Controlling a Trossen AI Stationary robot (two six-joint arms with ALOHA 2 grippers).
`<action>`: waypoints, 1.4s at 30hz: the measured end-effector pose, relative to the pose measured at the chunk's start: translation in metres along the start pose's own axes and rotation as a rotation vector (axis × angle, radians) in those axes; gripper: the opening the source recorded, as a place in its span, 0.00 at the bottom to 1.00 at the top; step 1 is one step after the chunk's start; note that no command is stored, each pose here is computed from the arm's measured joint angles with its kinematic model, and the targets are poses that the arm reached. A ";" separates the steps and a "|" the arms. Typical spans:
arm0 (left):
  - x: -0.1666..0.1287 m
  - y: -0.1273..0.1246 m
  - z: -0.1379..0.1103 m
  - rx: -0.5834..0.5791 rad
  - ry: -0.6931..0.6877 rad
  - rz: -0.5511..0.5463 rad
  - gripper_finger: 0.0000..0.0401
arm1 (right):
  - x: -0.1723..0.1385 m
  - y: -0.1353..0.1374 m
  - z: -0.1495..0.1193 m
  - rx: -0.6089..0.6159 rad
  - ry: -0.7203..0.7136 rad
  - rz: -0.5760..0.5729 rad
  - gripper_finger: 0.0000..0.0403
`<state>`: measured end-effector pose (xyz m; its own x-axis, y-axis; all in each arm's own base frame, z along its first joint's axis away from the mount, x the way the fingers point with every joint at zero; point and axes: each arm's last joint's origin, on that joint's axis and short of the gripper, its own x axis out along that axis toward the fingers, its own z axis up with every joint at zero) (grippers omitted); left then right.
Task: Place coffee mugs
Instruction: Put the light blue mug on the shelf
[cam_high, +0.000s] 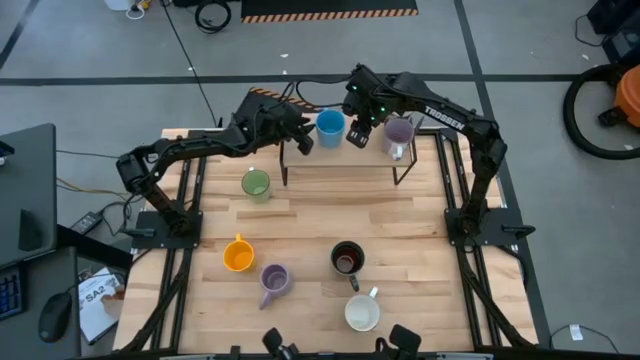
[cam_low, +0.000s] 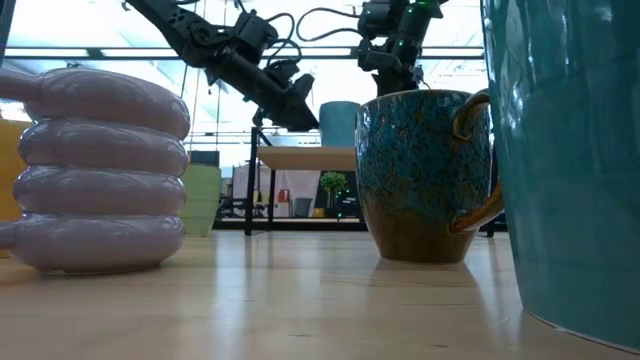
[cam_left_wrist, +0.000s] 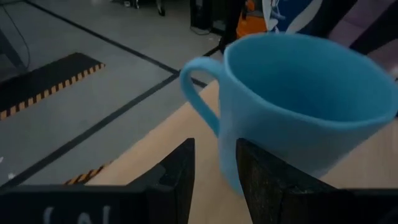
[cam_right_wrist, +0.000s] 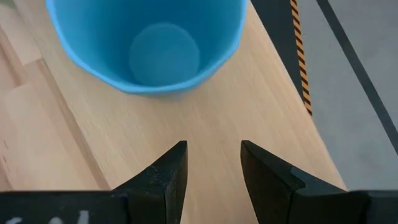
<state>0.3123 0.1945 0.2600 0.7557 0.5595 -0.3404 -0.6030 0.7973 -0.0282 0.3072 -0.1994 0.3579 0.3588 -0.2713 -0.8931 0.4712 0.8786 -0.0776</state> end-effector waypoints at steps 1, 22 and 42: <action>0.001 0.000 0.000 -0.005 -0.008 0.000 0.31 | -0.001 0.000 0.000 0.000 -0.003 0.000 0.38; 0.012 -0.011 -0.001 -0.003 -0.084 -0.032 0.31 | -0.020 -0.016 -0.013 0.035 0.026 0.004 0.38; 0.046 -0.019 0.007 0.005 -0.122 -0.065 0.31 | -0.027 -0.015 -0.019 0.054 0.053 0.008 0.38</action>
<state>0.3599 0.2067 0.2516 0.8190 0.5295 -0.2211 -0.5504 0.8338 -0.0419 0.2746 -0.1979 0.3750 0.3200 -0.2417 -0.9161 0.5118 0.8578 -0.0476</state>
